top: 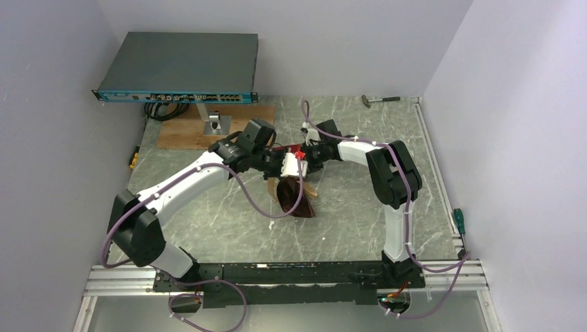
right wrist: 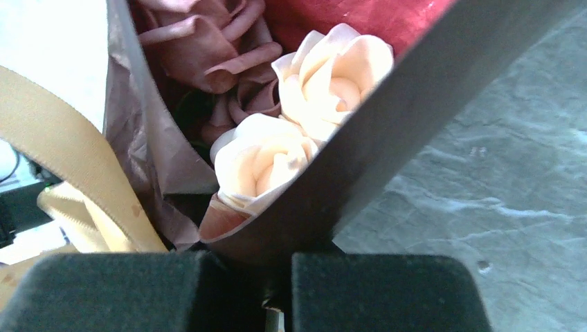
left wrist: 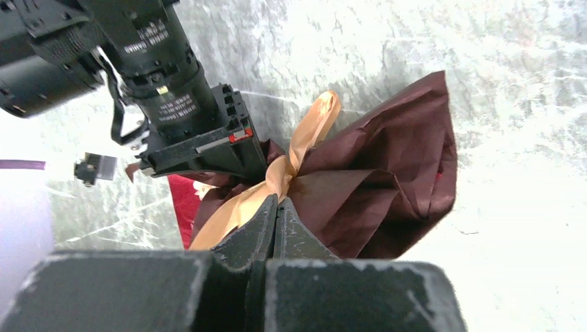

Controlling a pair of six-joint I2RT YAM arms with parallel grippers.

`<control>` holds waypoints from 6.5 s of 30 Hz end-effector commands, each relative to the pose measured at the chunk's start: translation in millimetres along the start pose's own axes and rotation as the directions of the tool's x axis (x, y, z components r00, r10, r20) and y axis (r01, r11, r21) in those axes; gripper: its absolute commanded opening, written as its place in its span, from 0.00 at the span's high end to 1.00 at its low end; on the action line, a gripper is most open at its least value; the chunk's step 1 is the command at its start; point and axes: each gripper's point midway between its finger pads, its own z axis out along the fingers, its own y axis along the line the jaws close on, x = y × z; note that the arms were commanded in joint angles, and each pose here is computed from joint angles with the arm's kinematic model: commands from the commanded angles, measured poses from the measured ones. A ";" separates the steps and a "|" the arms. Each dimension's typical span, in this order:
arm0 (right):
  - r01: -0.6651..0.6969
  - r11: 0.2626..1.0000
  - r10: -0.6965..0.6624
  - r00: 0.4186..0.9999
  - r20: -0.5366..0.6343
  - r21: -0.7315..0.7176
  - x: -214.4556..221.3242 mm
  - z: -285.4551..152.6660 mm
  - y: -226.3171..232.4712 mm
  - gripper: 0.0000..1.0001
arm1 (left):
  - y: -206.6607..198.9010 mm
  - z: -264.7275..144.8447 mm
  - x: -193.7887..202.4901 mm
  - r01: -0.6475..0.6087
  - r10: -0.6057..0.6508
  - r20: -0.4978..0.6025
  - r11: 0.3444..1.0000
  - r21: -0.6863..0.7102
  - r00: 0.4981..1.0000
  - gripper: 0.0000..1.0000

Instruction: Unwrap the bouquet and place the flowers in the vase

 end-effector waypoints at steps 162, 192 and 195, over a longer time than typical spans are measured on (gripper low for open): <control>-0.109 0.964 0.102 0.994 -0.041 -0.244 14.3 -85.1 81.4 0.41 | 5.2 10.4 35.0 0.970 -0.955 0.172 0.236 -0.063 0.243 0.17; -0.081 0.985 0.055 0.984 -0.171 -0.151 44.6 -59.9 43.4 1.00 | -53.8 46.4 118.5 0.971 -0.996 -0.002 0.092 -0.220 0.094 1.00; -0.067 0.990 0.044 0.983 -0.181 -0.120 45.2 -65.8 31.4 1.00 | -59.6 44.3 124.3 0.967 -0.996 -0.023 0.092 -0.236 0.090 1.00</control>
